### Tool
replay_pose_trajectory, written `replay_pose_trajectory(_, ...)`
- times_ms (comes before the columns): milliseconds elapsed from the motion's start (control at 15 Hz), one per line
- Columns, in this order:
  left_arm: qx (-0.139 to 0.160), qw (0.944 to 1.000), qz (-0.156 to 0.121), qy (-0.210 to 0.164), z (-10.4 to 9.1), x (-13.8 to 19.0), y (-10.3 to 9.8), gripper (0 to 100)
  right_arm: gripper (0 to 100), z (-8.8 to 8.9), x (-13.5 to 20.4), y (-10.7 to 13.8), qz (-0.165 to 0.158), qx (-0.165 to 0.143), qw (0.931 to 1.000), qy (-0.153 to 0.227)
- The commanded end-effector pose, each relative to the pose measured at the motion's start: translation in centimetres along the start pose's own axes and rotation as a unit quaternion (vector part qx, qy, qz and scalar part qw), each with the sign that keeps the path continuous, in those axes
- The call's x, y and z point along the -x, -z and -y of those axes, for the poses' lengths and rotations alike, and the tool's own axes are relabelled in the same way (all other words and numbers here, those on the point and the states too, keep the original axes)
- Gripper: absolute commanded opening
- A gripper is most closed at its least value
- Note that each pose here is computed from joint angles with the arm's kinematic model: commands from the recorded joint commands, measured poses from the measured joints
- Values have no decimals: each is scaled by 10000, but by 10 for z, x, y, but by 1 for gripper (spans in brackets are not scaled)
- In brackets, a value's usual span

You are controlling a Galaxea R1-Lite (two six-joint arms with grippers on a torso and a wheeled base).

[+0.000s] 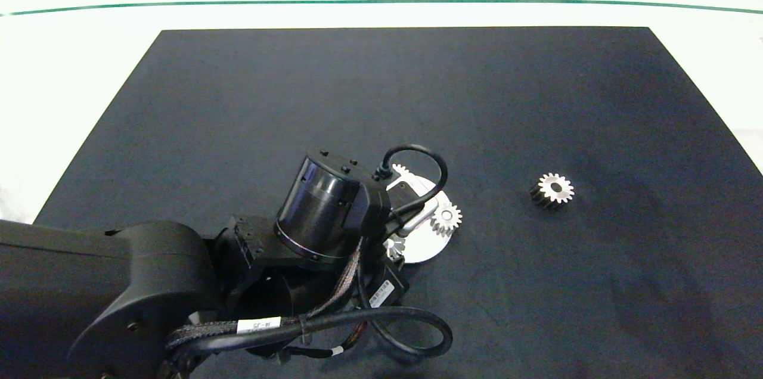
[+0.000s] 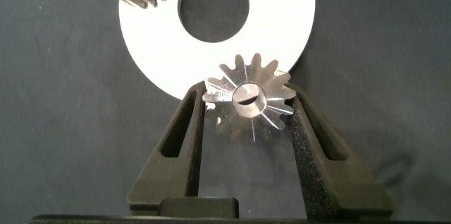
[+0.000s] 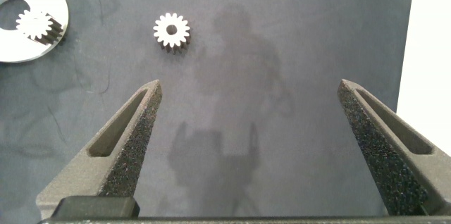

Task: Remove an incorrectly installed larger gear and replace it with the correct smaller gear

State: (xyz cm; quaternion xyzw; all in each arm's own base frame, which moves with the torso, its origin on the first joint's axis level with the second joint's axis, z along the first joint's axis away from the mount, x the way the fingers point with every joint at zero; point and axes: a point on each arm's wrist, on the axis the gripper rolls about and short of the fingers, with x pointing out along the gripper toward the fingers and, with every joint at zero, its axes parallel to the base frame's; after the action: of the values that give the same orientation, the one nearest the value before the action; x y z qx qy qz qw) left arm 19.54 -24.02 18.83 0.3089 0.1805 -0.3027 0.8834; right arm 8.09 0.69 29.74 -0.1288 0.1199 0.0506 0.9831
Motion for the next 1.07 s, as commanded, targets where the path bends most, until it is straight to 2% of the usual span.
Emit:
replay_pose_trajectory(67,-25,10000,-56,6,3,-9,-1,22,100,0,0,0,-15,9,10000,-7)
replay_pose_trajectory(1067,69,9997,-88,-203,-12,-14,-1,22,100,-1,2,4,-13,-25,10000,-45)
